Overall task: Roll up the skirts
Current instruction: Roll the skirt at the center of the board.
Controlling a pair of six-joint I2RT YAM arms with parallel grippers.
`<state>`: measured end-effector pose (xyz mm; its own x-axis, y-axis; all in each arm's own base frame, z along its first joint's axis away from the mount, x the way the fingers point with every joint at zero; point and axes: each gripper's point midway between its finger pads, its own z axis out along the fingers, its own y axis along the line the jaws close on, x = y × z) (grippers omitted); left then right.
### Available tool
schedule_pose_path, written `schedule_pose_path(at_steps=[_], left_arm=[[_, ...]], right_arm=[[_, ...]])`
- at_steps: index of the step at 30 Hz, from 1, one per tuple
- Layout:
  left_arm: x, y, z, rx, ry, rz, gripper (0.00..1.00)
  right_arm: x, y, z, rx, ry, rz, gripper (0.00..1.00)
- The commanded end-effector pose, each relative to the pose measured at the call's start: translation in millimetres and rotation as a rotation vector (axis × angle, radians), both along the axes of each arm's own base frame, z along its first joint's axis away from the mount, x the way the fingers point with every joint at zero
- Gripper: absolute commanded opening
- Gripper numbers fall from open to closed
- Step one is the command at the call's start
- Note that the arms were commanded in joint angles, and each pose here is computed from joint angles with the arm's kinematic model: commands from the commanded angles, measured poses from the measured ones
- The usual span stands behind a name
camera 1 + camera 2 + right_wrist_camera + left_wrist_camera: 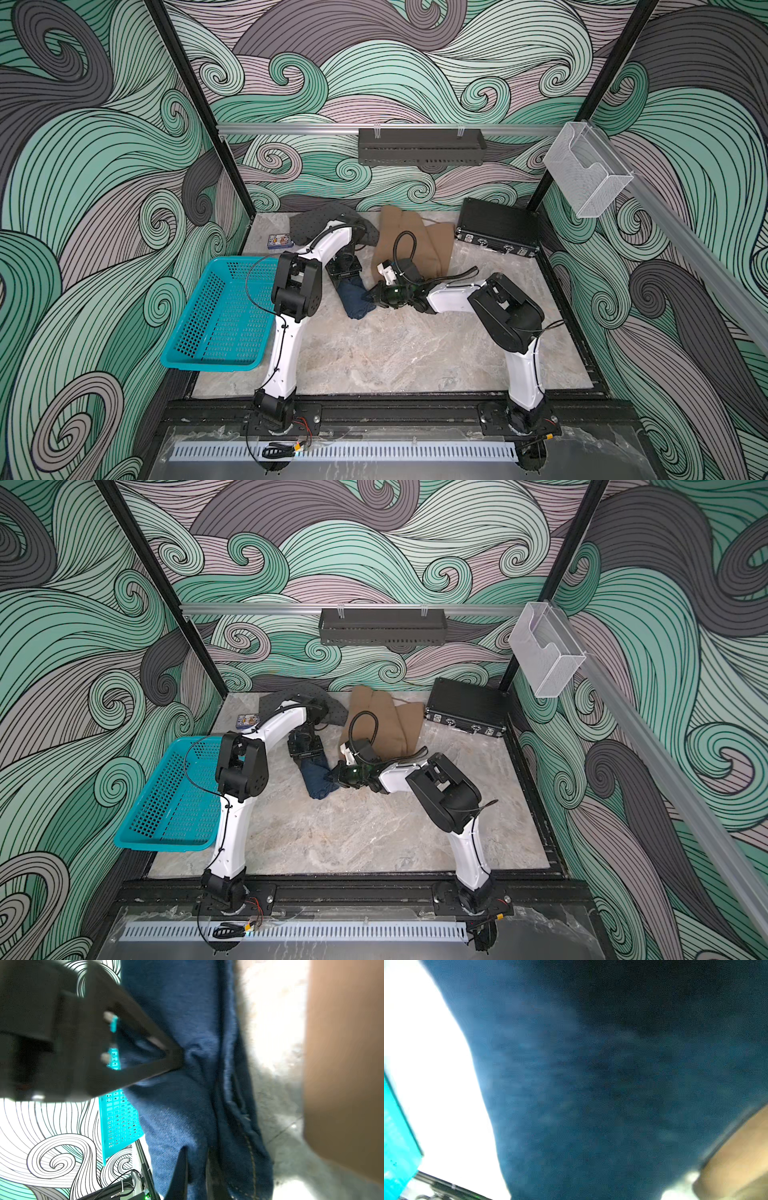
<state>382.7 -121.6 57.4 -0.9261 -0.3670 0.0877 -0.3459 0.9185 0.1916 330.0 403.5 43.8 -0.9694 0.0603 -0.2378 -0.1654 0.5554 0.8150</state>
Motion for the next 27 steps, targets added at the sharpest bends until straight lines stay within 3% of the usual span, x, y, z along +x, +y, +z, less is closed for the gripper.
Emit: schedule_pose_path(at_steps=[1, 3, 5, 12, 18, 23, 27], left_arm=[[1, 8, 10, -0.002, 0.018, -0.005, 0.6], [9, 4, 27, -0.037, -0.043, -0.026, 0.73], [15, 6, 43, -0.067, -0.1, -0.031, 0.78], [5, 0, 67, -0.28, -0.263, -0.051, 0.87], [-14, -16, 48, -0.468, -0.365, -0.062, 0.88], [-5, -22, 26, -0.575, -0.44, -0.036, 0.87], [5, -16, 5, -0.548, -0.446, -0.027, 0.83]], right_arm=[[-8, -40, -75, -0.21, 0.135, -0.069, 0.0], [-7, -43, -80, -0.22, 0.137, -0.073, 0.0], [-6, -44, -80, -0.228, 0.133, -0.072, 0.0], [-1, -41, -80, -0.238, 0.124, -0.059, 0.0], [1, -40, -81, -0.243, 0.12, -0.05, 0.0], [2, -39, -84, -0.25, 0.122, -0.037, 0.0], [2, -37, -87, -0.252, 0.129, -0.025, 0.0]])
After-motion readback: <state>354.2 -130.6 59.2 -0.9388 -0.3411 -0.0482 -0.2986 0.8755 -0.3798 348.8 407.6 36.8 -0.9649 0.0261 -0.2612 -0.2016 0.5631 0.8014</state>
